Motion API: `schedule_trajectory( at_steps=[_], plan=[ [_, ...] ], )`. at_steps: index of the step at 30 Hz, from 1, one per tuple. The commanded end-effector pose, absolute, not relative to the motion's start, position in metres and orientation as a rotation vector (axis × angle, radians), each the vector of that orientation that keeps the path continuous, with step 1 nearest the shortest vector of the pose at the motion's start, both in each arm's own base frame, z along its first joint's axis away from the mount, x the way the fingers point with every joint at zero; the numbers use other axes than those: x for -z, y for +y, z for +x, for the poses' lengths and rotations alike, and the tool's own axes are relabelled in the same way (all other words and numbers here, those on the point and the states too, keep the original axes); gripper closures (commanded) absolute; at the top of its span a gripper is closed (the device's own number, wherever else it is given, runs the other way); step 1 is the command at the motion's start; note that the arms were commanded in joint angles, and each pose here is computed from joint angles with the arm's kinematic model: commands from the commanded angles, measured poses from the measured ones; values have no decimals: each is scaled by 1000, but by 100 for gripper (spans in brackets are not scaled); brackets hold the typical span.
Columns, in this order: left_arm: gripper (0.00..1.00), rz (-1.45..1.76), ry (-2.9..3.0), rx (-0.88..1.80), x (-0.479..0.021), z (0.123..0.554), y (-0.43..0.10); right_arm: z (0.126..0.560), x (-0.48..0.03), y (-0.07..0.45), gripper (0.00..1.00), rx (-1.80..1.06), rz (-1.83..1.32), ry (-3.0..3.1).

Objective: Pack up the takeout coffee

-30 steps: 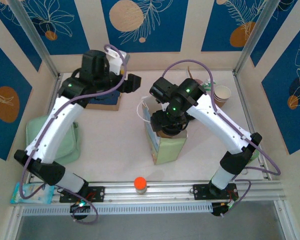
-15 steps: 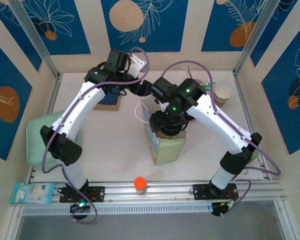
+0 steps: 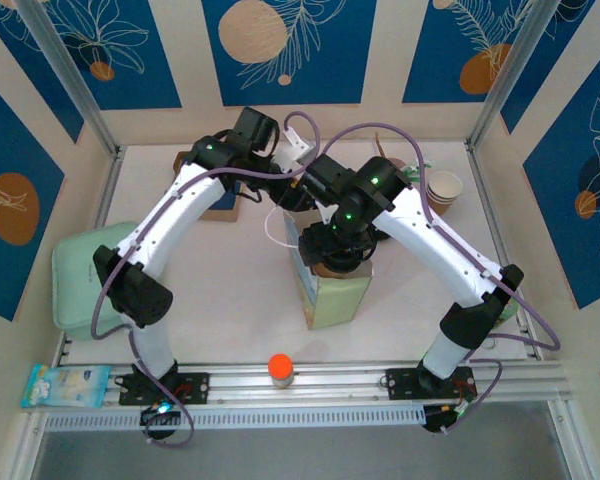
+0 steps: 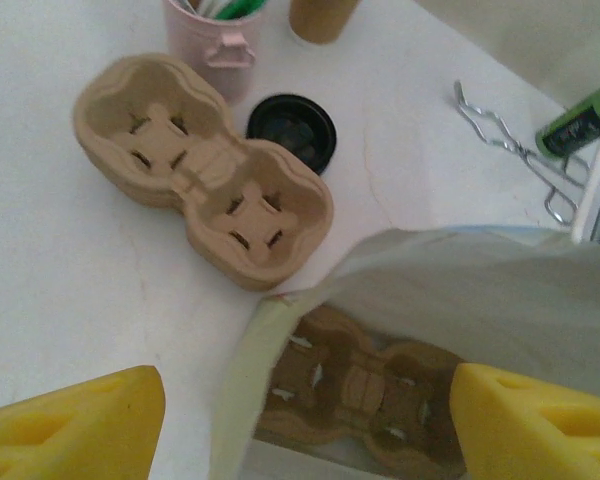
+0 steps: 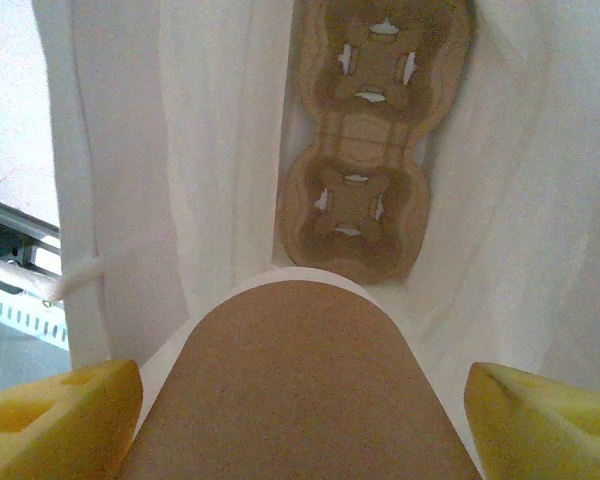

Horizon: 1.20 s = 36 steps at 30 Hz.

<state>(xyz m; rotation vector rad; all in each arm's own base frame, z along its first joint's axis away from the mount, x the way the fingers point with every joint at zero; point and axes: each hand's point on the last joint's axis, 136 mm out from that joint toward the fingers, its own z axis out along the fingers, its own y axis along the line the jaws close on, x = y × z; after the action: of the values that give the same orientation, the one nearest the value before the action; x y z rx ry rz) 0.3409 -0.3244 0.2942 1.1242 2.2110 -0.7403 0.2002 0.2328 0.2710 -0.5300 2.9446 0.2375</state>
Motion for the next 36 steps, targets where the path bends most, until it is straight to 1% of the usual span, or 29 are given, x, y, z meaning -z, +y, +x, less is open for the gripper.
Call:
schedule_trajectory(
  at_steps=[1,5,12,15,23,33,36],
  plan=[
    [27,1187,2221,700,-288,338,-322,192,-280,228,56,-284,-544,2938],
    [33,1180,2251,659,-278,344,-320,192,-279,225,56,-273,-543,2939],
    [62,1139,2278,655,-281,342,-316,198,-277,218,57,-244,-505,2947],
    [70,1128,2295,640,-278,340,-314,201,-276,217,57,-236,-490,2954],
    [76,1109,2321,616,-272,333,-310,206,-273,227,60,-185,-503,2972],
    [79,1083,2313,614,-279,325,-306,210,-257,216,60,157,-533,2973],
    [80,1074,2313,613,-278,324,-304,205,-253,221,60,148,-546,2982]
  ],
)
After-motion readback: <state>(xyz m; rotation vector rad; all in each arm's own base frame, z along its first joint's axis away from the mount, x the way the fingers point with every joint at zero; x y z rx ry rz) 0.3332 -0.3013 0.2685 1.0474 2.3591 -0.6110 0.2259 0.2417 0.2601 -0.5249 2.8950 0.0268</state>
